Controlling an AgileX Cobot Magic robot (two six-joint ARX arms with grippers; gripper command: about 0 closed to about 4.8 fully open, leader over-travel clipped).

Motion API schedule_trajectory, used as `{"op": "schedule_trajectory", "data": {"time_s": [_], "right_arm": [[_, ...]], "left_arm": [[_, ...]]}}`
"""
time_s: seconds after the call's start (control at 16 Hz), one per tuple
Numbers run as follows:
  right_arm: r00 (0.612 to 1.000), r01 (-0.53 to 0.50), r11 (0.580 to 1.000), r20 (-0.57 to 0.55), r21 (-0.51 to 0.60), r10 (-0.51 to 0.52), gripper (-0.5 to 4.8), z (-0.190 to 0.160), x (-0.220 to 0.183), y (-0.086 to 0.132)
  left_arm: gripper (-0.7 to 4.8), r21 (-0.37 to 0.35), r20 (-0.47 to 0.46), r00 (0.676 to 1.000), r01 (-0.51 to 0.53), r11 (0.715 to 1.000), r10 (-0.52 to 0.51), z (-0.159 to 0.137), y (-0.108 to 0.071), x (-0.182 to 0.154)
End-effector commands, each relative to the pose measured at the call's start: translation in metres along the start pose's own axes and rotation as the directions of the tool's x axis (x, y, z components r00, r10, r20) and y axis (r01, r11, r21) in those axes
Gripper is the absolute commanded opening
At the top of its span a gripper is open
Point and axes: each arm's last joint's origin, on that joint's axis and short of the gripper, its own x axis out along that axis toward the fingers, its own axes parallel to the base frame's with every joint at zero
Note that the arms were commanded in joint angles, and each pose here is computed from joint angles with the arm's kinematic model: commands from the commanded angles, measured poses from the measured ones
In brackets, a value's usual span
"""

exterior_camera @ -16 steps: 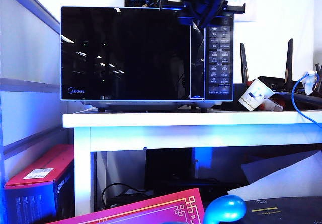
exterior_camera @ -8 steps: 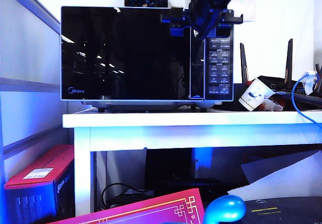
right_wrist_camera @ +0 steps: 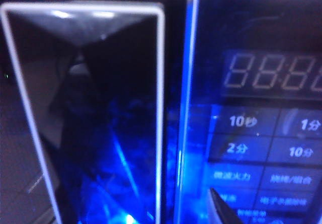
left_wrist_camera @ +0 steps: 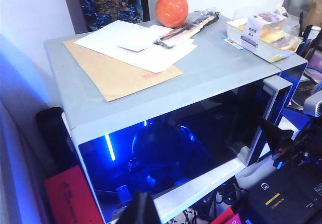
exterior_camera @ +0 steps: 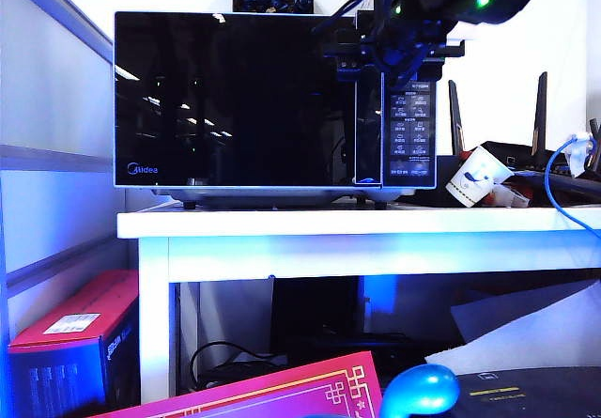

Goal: Open the microwave door, place the box of snacks from the top of the microwave inside, then close the microwave door.

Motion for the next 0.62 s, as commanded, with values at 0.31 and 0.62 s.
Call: {"op": "schedule_trajectory", "data": {"time_s": [0.31,0.62], "right_arm": [[0.998,-0.048,0.999,0.038,0.01,0.047,3.32,-0.0023,0.0038,0.003],[0.997,-0.048,0.999,0.054,0.014,0.047,3.23,-0.0076,0.0068,0.004]], "left_arm": [[-0.06,0.003,0.007,1.0,0.001,1.0,-0.001,0.0014,-0.0011,-0.0026],[-0.06,0.001,0.006,1.0,0.001,1.0,-0.001,0.0013,-0.0012,-0.0026]]}}
